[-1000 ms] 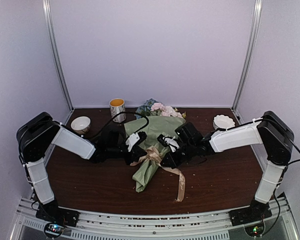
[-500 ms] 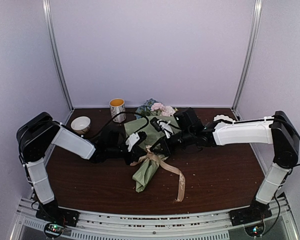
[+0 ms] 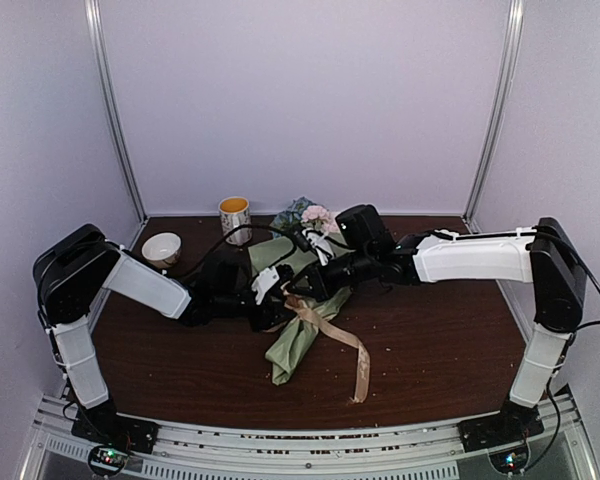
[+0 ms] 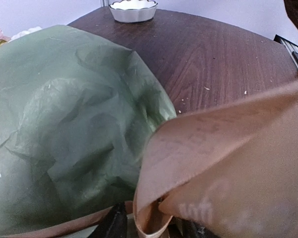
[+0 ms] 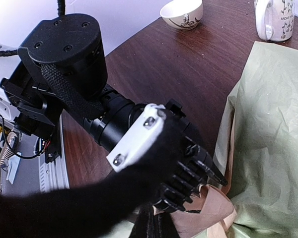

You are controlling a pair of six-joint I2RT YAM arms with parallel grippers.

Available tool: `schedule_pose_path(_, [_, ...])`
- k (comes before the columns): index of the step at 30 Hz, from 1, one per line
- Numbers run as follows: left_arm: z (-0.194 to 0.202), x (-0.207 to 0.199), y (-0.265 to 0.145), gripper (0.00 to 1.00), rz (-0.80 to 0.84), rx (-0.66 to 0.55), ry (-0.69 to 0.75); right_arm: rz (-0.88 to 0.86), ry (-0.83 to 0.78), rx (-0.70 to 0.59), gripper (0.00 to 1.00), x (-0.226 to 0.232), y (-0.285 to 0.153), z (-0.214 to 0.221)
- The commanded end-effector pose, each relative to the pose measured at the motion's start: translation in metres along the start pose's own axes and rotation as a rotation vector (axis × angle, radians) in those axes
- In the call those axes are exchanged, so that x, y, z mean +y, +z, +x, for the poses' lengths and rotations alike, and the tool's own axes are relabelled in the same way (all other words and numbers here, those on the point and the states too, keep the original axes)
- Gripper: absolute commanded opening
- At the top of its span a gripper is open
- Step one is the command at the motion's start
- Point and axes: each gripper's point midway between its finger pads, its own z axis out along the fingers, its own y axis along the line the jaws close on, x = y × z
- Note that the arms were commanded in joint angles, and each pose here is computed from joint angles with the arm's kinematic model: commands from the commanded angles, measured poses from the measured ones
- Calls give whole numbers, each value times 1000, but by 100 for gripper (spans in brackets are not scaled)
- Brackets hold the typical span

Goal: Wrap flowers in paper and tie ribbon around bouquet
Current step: Cross the half-tied ribbon over the folded bouquet.

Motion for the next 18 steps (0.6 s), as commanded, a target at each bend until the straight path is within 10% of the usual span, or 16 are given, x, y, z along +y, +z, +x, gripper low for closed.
schedule_pose_path(1, [-20,-6,-7,44,50,-87,-16,-28,-17,-34,0,11,0,-15])
schedule_pose_path(9, [-34,2,-9,54,82,-184,-93,-35,-17,-65,0,16,-3,-22])
schedule_pose_path(14, [-28,22,-3,31,-27,-153,-98,-37,-13,-76,0,18,-5,-23])
schedule_pose_path(18, [-16,23,4,33,-50,-69,-48,-35,-17,-92,0,19,-8,-26])
